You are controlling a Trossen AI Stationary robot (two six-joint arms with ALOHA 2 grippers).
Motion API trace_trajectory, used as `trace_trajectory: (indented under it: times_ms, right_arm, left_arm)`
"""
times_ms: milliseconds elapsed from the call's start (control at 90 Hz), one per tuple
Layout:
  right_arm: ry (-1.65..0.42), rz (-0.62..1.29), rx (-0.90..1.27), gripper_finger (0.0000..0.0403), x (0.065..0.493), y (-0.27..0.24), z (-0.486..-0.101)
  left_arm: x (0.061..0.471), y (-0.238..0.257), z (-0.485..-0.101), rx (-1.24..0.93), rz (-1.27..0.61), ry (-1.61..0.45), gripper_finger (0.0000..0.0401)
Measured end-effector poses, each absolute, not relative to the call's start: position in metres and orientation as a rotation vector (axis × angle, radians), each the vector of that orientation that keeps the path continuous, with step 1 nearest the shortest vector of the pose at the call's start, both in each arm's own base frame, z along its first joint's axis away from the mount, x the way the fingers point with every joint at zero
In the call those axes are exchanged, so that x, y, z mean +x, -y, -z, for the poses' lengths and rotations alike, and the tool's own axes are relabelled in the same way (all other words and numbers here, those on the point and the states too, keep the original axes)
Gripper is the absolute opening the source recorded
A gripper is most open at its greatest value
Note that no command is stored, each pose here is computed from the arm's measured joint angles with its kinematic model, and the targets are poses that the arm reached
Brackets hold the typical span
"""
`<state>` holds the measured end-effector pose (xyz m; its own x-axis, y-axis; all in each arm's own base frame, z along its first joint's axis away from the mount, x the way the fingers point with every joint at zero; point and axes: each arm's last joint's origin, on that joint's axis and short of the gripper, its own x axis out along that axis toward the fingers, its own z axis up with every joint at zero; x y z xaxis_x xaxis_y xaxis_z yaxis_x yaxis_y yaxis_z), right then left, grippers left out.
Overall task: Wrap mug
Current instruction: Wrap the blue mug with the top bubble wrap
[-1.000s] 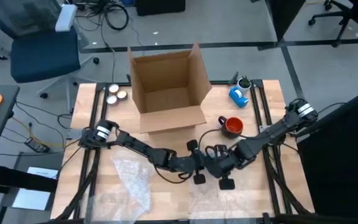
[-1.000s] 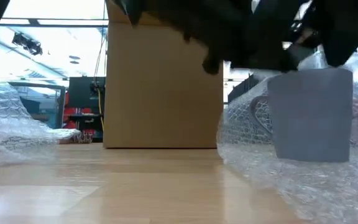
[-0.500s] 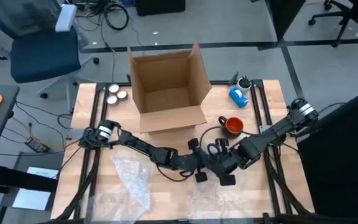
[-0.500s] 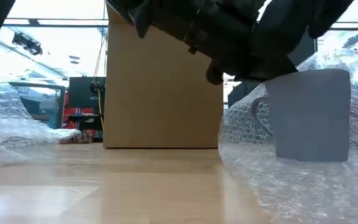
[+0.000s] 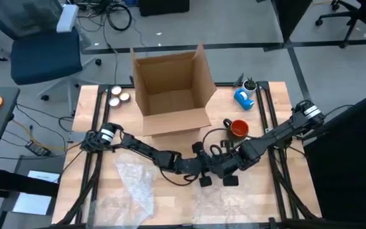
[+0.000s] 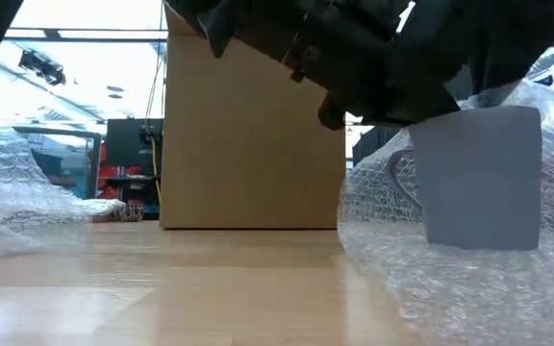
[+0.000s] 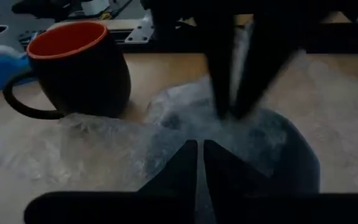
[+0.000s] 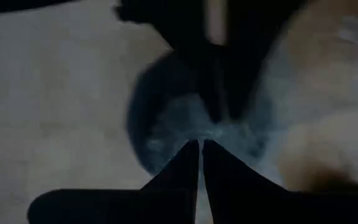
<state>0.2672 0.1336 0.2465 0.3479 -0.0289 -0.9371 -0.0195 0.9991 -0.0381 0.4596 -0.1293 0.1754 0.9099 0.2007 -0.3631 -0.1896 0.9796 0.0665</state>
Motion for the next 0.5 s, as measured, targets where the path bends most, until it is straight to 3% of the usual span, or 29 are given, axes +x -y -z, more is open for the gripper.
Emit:
trace_trajectory:
  times_ms: [189,389,500]
  right_arm:
    - [-1.220,-0.003,-0.042,0.0000,0.265,-0.133,-0.239]
    - [-1.230,0.001,-0.032,0.0000,0.265,-0.133,-0.236]
    - [-1.239,0.007,-0.029,0.0000,0.266,-0.131,-0.235]
  left_arm:
    - [0.455,0.132,-0.193,0.170,-0.179,-0.466,0.0015]
    - [0.437,0.133,-0.238,0.247,-0.219,-0.468,0.0015]
    - [0.435,0.137,-0.237,0.254,-0.208,-0.479,0.0015]
